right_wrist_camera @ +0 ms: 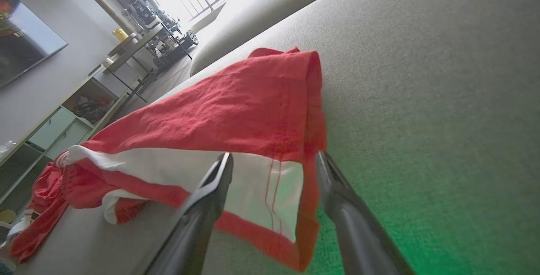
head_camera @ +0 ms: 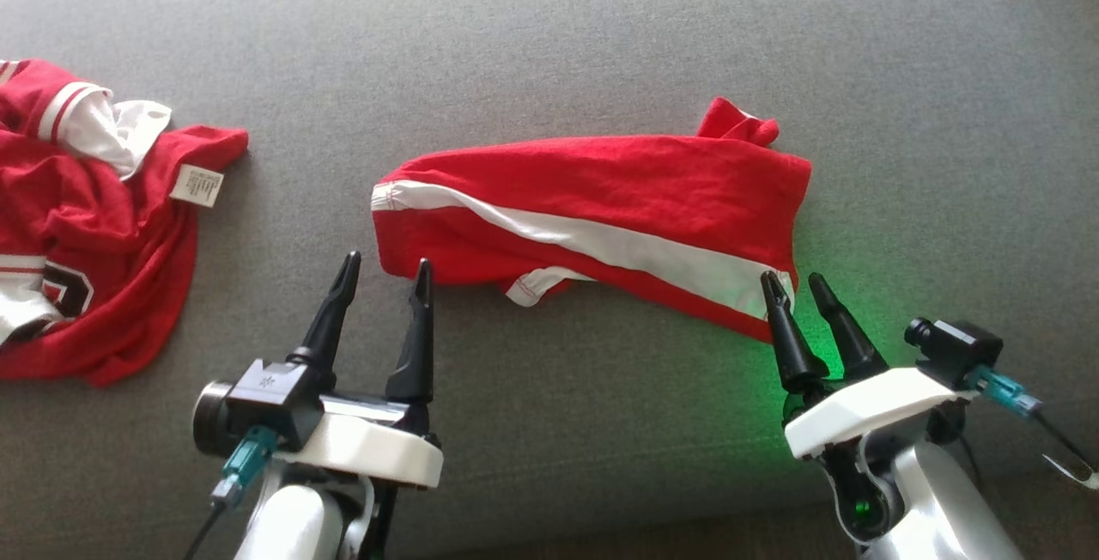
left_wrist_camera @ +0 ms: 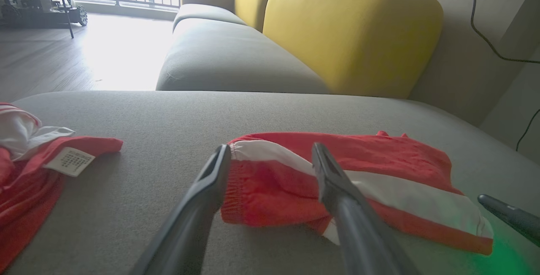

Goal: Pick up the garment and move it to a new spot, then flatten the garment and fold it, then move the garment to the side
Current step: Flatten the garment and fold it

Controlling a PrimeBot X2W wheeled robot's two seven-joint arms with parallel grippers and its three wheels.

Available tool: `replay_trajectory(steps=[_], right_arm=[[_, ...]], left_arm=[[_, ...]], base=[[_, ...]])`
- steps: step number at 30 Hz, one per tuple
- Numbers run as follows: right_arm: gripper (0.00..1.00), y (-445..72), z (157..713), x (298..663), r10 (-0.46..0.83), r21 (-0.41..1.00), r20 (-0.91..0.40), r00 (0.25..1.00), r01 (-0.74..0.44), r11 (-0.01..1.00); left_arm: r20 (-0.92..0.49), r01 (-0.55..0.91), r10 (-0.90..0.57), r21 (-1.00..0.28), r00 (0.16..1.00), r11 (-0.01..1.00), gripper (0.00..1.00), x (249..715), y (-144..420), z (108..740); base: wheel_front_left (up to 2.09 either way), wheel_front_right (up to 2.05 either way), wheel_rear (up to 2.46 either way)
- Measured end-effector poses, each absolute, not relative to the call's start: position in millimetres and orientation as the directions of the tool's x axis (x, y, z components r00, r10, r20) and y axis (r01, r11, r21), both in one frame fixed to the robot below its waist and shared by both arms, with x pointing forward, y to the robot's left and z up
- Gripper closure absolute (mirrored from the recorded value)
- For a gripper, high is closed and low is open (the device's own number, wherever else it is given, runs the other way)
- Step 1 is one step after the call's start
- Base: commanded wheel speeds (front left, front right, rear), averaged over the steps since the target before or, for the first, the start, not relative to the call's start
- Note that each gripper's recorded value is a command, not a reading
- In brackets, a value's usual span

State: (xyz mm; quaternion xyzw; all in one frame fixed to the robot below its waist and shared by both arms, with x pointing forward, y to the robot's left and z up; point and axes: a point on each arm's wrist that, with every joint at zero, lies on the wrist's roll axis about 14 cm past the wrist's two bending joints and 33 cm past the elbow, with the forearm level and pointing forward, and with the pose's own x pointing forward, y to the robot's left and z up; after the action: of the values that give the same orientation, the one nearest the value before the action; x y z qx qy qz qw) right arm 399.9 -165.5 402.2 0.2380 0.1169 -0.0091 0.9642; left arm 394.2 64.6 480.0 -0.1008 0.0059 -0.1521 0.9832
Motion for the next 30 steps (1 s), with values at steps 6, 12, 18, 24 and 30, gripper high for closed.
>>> replay_trajectory(steps=[6, 12, 18, 24, 30], right_arm=[[0.09, -166, 396, 394, 0.032, 0.482, -0.254, 0.967, 0.098, 0.870], [0.24, -160, 383, 388, 0.043, 0.505, -0.295, 0.954, 0.118, 0.855], [0.40, -154, 382, 390, 0.059, 0.518, -0.297, 0.953, 0.109, 0.848], [0.50, -150, 381, 391, 0.069, 0.525, -0.300, 0.952, 0.104, 0.845], [0.61, -152, 383, 393, 0.064, 0.527, -0.291, 0.955, 0.104, 0.844]], left_arm=[[0.014, 0.306, -0.309, -0.200, 0.951, 0.931, 0.00, 393, 63, 478], [0.014, 0.295, -0.298, -0.198, 0.954, 0.935, 0.00, 392, 67, 479], [0.011, 0.284, -0.287, -0.196, 0.958, 0.939, 0.00, 391, 70, 478], [0.009, 0.278, -0.282, -0.195, 0.959, 0.940, 0.00, 391, 72, 478], [0.011, 0.274, -0.277, -0.194, 0.961, 0.942, 0.00, 391, 73, 479]], base=[[0.00, 0.00, 0.00], [0.00, 0.00, 0.00], [0.00, 0.00, 0.00], [0.00, 0.00, 0.00], [0.00, 0.00, 0.00]])
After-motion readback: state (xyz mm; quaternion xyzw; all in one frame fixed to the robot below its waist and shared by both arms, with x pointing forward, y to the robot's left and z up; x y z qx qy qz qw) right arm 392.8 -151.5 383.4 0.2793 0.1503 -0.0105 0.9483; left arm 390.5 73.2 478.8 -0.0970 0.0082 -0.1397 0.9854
